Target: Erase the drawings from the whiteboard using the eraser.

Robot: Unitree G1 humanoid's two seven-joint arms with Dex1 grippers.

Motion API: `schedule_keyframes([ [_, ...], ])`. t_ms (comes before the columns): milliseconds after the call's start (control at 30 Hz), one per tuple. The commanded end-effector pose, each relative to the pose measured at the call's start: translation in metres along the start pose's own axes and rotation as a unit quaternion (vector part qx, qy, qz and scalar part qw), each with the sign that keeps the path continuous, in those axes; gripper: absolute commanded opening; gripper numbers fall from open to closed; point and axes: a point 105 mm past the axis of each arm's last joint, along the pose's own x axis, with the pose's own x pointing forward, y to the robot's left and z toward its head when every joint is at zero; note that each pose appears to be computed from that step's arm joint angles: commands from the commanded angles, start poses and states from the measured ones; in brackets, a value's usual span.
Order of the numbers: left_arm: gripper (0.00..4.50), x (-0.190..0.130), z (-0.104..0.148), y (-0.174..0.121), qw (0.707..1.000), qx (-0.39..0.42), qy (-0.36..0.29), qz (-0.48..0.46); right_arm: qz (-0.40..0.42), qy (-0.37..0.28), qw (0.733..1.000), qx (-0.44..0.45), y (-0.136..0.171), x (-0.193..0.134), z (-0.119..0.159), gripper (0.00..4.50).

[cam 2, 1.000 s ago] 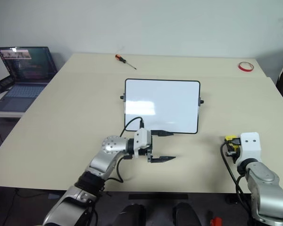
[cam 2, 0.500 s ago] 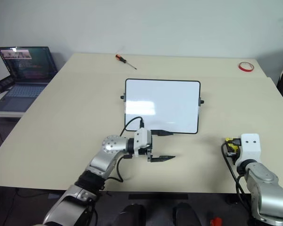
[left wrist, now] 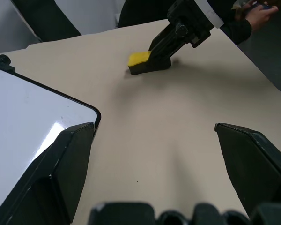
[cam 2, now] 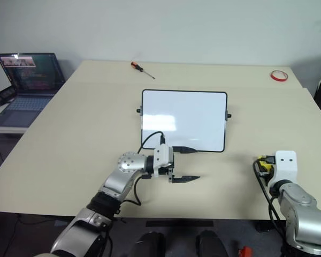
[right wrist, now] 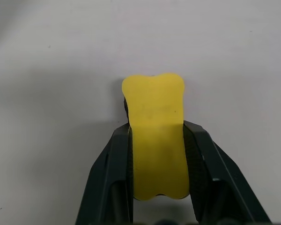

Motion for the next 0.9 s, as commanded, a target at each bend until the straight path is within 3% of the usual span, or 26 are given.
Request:
schedule_keyframes([
  [33, 4.50, 0.003, 0.012, 0.004, 1.000, 0.025, -0.015, 0.001, -0.012, -0.003, 1.000, 0.010, -0.008, -0.001, 0.002, 1.14],
  [200, 4.50, 0.004, 0.013, 0.004, 1.000, 0.025, -0.016, 0.001, -0.015, -0.002, 1.000, 0.015, -0.009, 0.000, 0.002, 1.14],
  [233, 4.50, 0.004, 0.013, 0.004, 1.000, 0.025, -0.016, 0.001, -0.016, -0.002, 1.000, 0.016, -0.009, 0.000, 0.002, 1.84],
  [500, 4.50, 0.004, 0.013, 0.006, 1.000, 0.027, -0.014, 0.002, -0.019, -0.006, 1.000, 0.024, -0.011, 0.000, 0.004, 4.47],
  [900, 4.50, -0.006, 0.030, 0.021, 0.998, 0.001, -0.042, 0.048, -0.025, -0.056, 0.997, 0.042, -0.007, -0.004, 0.028, 4.47],
])
